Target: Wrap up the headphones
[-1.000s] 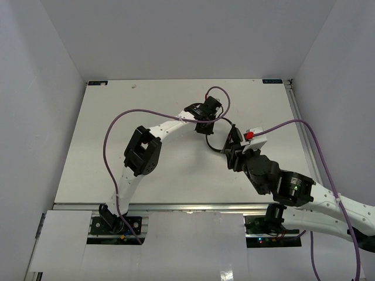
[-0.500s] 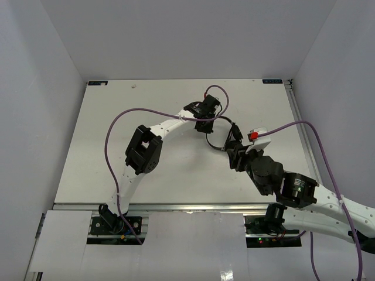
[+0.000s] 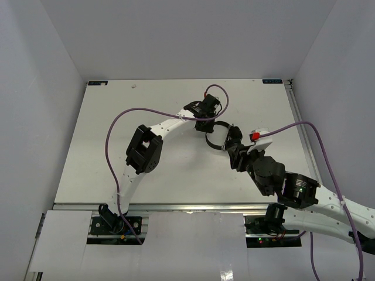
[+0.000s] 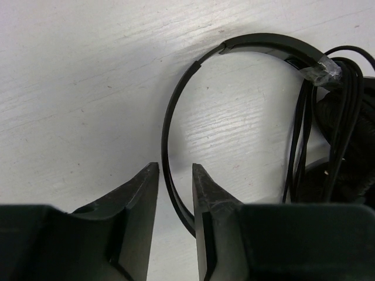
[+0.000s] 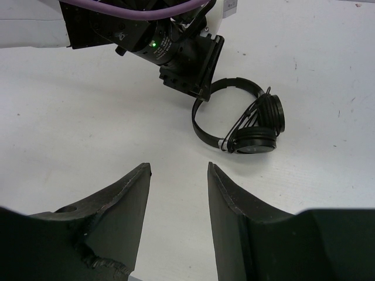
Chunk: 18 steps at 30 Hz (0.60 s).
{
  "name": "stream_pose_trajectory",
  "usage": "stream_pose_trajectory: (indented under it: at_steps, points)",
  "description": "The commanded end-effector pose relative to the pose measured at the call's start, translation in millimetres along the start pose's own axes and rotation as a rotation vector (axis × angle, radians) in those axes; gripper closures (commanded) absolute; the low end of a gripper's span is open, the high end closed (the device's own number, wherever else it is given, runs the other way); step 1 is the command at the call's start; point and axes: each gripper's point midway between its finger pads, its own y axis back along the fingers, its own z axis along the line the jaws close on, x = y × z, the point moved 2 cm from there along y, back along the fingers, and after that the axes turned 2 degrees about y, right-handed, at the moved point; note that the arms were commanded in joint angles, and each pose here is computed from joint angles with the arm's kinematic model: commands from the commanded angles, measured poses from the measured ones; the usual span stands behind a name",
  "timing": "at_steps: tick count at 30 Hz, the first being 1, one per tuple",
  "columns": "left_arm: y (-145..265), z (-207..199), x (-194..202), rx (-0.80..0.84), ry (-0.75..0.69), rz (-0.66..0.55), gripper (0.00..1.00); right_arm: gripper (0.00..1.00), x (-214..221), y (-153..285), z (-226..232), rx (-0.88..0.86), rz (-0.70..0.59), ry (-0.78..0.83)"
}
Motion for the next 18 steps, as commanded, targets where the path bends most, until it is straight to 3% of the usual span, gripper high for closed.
stream_pose_trajectory:
  at_steps: [1,9,15,18]
  points:
    - [16,-5,-23,0.026,0.017,-0.065,0.51,0.5,-7,0,-5,0.031,-0.031,-0.023]
    - [48,7,-32,-0.015,0.042,-0.116,0.26,0.5,-5,-3,-3,0.038,-0.021,-0.015]
    - [125,20,-60,-0.026,0.089,-0.272,0.02,0.5,-3,-12,20,-0.033,0.037,0.037]
    - [172,25,-61,0.016,0.11,-0.345,0.02,0.49,-3,-16,28,-0.067,0.058,0.061]
